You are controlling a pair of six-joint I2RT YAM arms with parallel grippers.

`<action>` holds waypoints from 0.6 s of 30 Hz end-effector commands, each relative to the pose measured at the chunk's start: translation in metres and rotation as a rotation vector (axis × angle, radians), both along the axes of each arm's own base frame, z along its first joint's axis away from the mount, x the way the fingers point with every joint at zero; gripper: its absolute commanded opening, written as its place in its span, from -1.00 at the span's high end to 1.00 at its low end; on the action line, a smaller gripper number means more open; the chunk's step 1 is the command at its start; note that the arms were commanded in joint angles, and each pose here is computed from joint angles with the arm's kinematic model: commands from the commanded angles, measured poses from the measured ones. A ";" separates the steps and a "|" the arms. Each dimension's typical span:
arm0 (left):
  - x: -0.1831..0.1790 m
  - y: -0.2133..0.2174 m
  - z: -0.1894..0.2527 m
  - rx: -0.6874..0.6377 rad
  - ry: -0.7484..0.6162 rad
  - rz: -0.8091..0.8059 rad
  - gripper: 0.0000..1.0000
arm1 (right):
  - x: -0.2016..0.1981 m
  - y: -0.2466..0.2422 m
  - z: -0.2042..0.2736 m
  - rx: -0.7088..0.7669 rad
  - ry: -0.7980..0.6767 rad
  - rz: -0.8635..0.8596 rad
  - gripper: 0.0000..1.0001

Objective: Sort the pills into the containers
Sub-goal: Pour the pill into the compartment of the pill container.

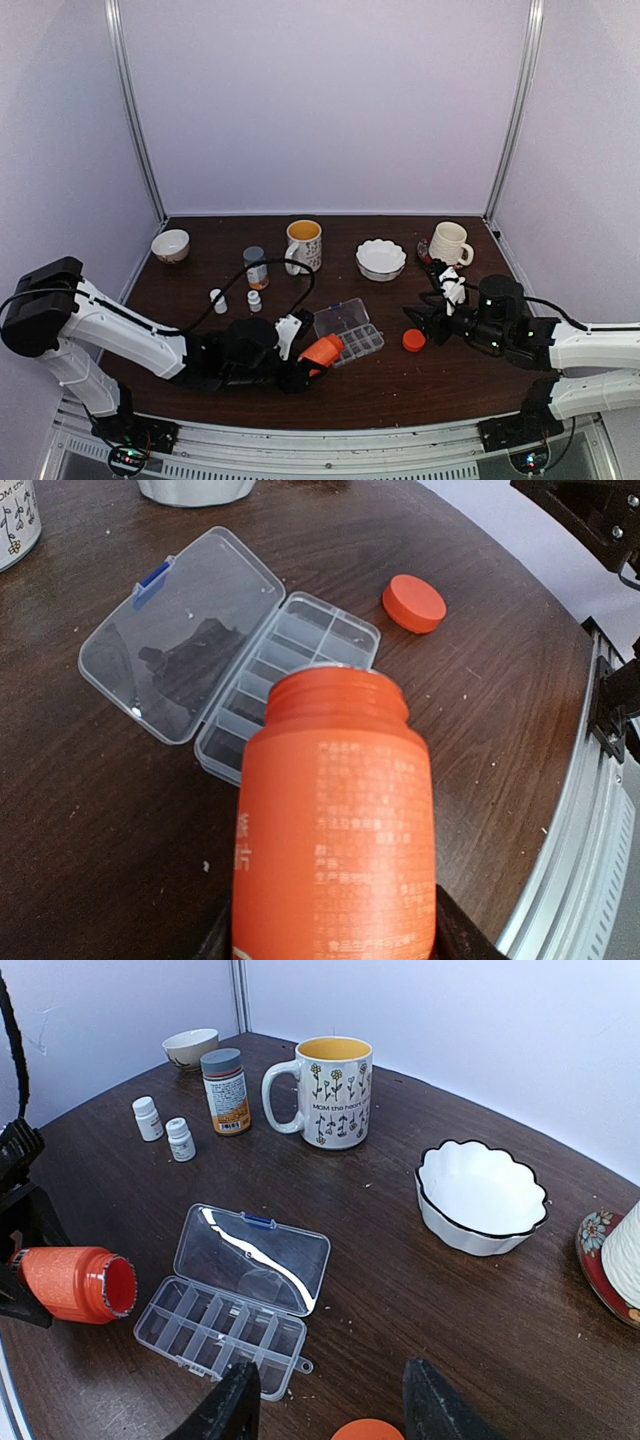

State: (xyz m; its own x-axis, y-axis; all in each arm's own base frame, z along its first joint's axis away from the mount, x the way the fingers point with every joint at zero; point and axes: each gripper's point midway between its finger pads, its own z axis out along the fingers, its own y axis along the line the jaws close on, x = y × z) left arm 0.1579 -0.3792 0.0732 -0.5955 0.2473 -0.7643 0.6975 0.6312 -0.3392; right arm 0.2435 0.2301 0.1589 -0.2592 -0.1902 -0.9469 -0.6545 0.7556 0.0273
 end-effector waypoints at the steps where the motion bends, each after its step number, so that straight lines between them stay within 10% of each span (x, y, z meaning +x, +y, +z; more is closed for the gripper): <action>1: 0.001 -0.013 0.019 -0.032 -0.002 -0.011 1.00 | 0.002 0.000 0.006 0.003 -0.020 -0.002 -0.06; 18: 0.005 -0.024 0.010 0.081 0.092 -0.011 1.00 | 0.001 0.004 0.005 0.003 -0.008 0.019 -0.05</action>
